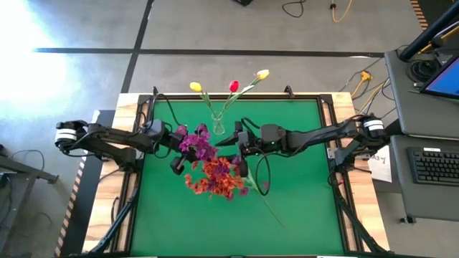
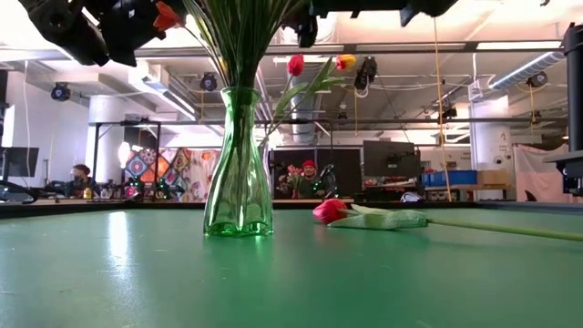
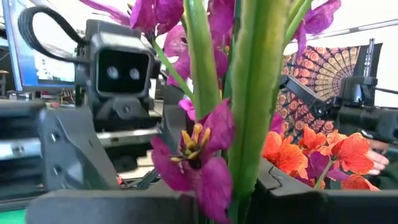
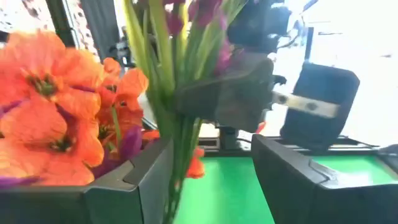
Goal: Sort flowers into vase by color
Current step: Put the violet flowers into the green vase
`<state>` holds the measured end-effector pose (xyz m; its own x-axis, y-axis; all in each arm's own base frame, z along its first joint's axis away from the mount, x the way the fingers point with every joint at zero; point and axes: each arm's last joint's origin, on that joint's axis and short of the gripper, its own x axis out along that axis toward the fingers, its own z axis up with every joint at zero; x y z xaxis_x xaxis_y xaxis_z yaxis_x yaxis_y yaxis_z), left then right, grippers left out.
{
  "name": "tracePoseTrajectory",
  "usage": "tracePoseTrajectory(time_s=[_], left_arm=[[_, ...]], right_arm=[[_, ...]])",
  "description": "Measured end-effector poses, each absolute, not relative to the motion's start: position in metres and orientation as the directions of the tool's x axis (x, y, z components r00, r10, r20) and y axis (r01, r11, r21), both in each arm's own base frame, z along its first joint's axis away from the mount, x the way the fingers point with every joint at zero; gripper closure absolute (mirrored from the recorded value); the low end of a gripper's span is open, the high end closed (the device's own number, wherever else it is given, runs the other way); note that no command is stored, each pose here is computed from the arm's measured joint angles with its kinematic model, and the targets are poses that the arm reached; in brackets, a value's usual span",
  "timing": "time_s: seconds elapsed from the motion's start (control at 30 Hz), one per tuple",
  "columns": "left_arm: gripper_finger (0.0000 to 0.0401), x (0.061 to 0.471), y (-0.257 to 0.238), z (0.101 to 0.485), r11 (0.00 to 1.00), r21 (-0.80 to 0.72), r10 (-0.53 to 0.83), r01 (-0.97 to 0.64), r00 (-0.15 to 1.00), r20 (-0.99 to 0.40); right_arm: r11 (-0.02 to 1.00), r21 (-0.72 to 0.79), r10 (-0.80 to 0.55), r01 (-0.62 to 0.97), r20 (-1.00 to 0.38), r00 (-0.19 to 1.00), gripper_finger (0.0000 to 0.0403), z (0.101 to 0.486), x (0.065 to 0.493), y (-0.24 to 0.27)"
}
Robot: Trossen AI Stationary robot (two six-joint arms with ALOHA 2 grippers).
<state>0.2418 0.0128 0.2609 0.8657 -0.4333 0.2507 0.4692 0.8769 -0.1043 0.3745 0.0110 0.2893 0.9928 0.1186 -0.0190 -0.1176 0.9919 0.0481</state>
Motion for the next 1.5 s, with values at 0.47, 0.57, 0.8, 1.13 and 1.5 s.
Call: tracePoseTrajectory(time_s=[0.47, 0.57, 0.8, 1.13, 1.5], left_arm=[[0.0361, 0.242, 0.013, 0.26, 0.877, -0.109, -0.432, 0.467, 0.868, 0.245], [0.0361, 0.242, 0.013, 0.26, 0.877, -0.109, -0.432, 0.467, 0.868, 0.245], [0.0361, 0.243, 0.013, 0.259, 0.878, -0.114, -0.431, 0.465, 0.871, 0.236], [0.0361, 0.245, 0.013, 0.254, 0.877, -0.129, -0.43, 0.462, 0.877, 0.215], [0.0361, 0.245, 0.013, 0.254, 0.877, -0.129, -0.43, 0.463, 0.876, 0.216]], right_arm=[[0.988, 0.117, -0.062, 0.099, -0.283, 0.957, 0.0193, 0.319, 0.32, 0.007], [0.973, 0.103, -0.157, 0.206, -0.358, 0.92, 0.0193, 0.319, 0.308, 0.004], [0.938, 0.137, -0.218, 0.317, -0.476, 0.852, 0.0193, 0.317, 0.288, 0.002], [0.916, 0.162, -0.181, 0.367, -0.649, 0.739, 0.0193, 0.294, 0.274, 0.013], [0.969, 0.204, -0.029, 0.143, -0.479, 0.877, 0.0193, 0.199, 0.269, 0.058]])
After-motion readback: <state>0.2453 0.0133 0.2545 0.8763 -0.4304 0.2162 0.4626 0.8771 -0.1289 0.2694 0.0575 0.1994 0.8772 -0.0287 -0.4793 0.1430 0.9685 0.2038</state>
